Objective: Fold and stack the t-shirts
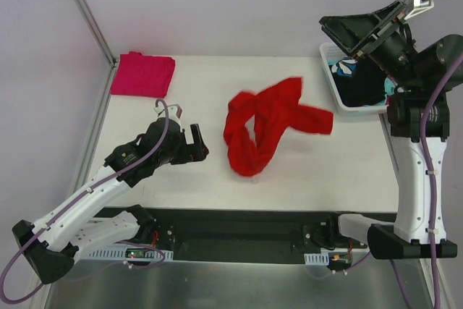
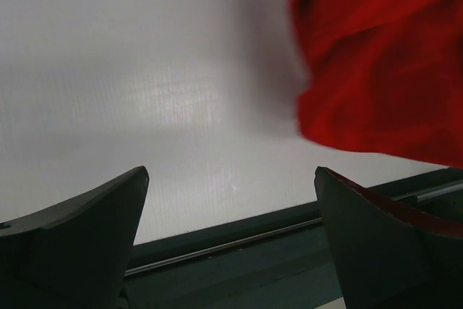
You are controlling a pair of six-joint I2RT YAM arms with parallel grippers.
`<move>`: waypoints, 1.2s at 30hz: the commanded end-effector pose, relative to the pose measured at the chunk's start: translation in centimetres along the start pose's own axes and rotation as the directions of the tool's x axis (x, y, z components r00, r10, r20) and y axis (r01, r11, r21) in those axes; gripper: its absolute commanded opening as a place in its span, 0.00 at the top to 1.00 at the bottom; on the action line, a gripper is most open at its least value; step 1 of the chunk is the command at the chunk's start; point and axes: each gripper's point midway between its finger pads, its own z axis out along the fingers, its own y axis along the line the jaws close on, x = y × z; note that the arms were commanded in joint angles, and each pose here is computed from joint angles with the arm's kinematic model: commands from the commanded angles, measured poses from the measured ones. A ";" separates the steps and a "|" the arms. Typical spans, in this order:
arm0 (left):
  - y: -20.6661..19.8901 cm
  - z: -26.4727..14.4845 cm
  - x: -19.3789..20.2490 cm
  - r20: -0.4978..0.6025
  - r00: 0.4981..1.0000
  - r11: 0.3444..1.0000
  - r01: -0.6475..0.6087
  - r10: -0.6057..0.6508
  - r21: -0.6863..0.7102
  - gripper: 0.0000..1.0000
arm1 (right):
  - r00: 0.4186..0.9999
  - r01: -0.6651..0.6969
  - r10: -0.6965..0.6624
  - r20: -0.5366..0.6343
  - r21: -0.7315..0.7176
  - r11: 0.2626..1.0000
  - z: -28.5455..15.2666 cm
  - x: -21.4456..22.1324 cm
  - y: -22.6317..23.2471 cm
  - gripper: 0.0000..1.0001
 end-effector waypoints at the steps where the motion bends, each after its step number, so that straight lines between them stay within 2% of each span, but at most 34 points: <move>1: -0.6 0.0 -0.3 0.009 1.000 1.000 0.009 -0.010 0.023 0.01 | 0.998 0.064 -0.064 -0.026 -0.002 0.998 -1.6 1.5 0.6 0.15; 6: -0.6 0.2 -0.3 0.007 1.000 1.000 0.004 -0.004 0.016 0.01 | 0.996 0.043 -0.040 -0.082 0.045 0.998 -3.2 4.2 -1.0 0.16; 10: -0.1 0.8 -0.1 0.001 1.000 1.000 -0.008 0.008 -0.013 0.01 | 0.979 0.057 -0.016 -0.204 0.200 0.978 -5.5 9.3 -6.1 0.18; 11: 0.2 1.3 0.2 -0.011 1.000 0.999 -0.014 0.013 -0.035 0.01 | 0.965 0.081 -0.010 -0.261 0.265 0.961 -6.7 11.1 -8.1 0.18; 12: 0.4 1.7 0.5 -0.025 1.000 0.999 -0.016 0.014 -0.050 0.01 | 0.963 0.109 -0.023 -0.269 0.309 0.945 -7.8 12.0 -9.2 0.19; 14: 0.9 3.0 1.5 -0.070 0.998 0.996 -0.011 0.005 -0.086 0.01 | 0.935 0.124 0.042 -0.352 0.436 0.891 -10.3 15.8 -13.8 0.21; 18: 0.4 5.0 3.3 -0.133 0.991 0.994 -0.023 0.008 -0.111 0.02 | 0.921 0.157 0.104 -0.376 0.601 0.784 -14.8 20.3 -20.0 0.30; 20: -0.3 5.7 3.6 -0.145 0.989 0.994 -0.030 0.014 -0.108 0.02 | 0.909 0.150 0.152 -0.387 0.646 0.748 -16.8 22.5 -21.9 0.30; 27: -0.8 6.9 5.2 -0.154 0.988 0.994 -0.019 0.003 -0.103 0.06 | 0.880 0.199 0.198 -0.433 0.713 0.673 -20.5 25.9 -24.7 0.33; 30: -1.3 7.7 5.8 -0.160 0.987 0.996 -0.003 -0.011 -0.084 0.09 | 0.873 0.194 0.217 -0.436 0.720 0.666 -21.0 26.6 -25.1 0.34; 36: -2.9 8.6 6.4 -0.188 0.982 0.997 -0.019 0.005 -0.072 0.07 | 0.856 0.175 0.262 -0.445 0.727 0.663 -21.4 28.5 -25.9 0.36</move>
